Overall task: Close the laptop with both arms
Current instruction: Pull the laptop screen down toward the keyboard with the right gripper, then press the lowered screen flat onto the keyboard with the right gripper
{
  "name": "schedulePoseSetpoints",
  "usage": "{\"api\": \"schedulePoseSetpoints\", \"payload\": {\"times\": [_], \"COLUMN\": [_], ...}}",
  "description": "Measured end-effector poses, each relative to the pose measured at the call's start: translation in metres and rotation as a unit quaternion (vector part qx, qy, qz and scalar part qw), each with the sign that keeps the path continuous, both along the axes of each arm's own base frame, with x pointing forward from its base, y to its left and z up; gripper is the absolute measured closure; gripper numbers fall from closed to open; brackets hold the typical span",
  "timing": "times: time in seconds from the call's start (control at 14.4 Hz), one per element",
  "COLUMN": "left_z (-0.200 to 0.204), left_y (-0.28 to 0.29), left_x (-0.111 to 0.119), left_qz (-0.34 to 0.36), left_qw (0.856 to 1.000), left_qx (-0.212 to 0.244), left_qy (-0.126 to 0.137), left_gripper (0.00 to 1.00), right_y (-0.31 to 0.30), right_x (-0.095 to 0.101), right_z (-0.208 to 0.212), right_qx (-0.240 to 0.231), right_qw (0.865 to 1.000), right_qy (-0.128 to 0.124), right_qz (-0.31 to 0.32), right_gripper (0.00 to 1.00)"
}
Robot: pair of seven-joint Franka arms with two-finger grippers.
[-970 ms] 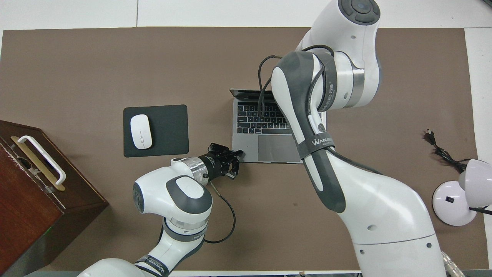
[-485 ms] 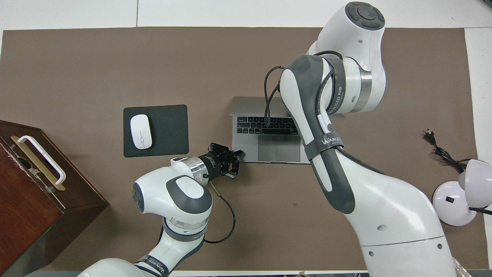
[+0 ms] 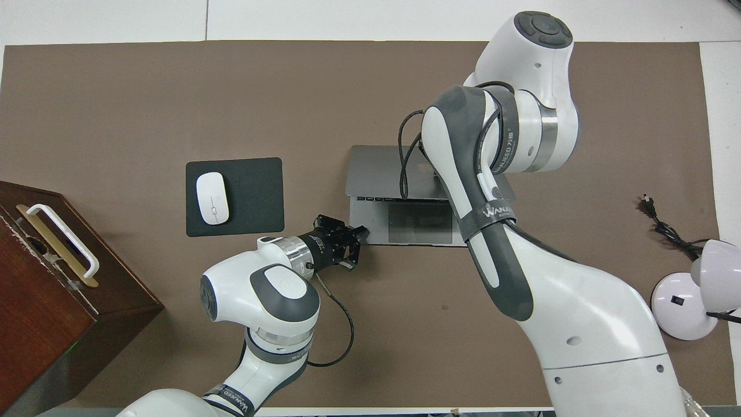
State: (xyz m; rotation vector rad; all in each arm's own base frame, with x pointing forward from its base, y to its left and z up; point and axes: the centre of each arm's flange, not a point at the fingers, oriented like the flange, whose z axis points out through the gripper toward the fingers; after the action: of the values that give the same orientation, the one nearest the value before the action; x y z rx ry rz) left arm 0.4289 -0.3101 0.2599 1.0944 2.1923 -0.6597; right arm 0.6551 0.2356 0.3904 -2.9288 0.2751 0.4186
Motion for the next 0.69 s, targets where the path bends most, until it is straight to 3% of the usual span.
{"api": "schedulePoseSetpoints", "payload": {"times": [0.69], "left_z": [-0.001], "left_y": [0.009], "left_x": [0.003], "left_qz": [-0.019], "left_qw": [0.999], "left_qx": [0.010], "left_qy": [-0.025], "left_gripper": [0.99], "right_y": [-0.006], "right_x": [-0.018], "right_z": [-0.013], "right_qx": [-0.001], "right_qw": [0.998], "right_qy": [0.063], "right_qz": [0.004], "right_gripper": [0.99]}}
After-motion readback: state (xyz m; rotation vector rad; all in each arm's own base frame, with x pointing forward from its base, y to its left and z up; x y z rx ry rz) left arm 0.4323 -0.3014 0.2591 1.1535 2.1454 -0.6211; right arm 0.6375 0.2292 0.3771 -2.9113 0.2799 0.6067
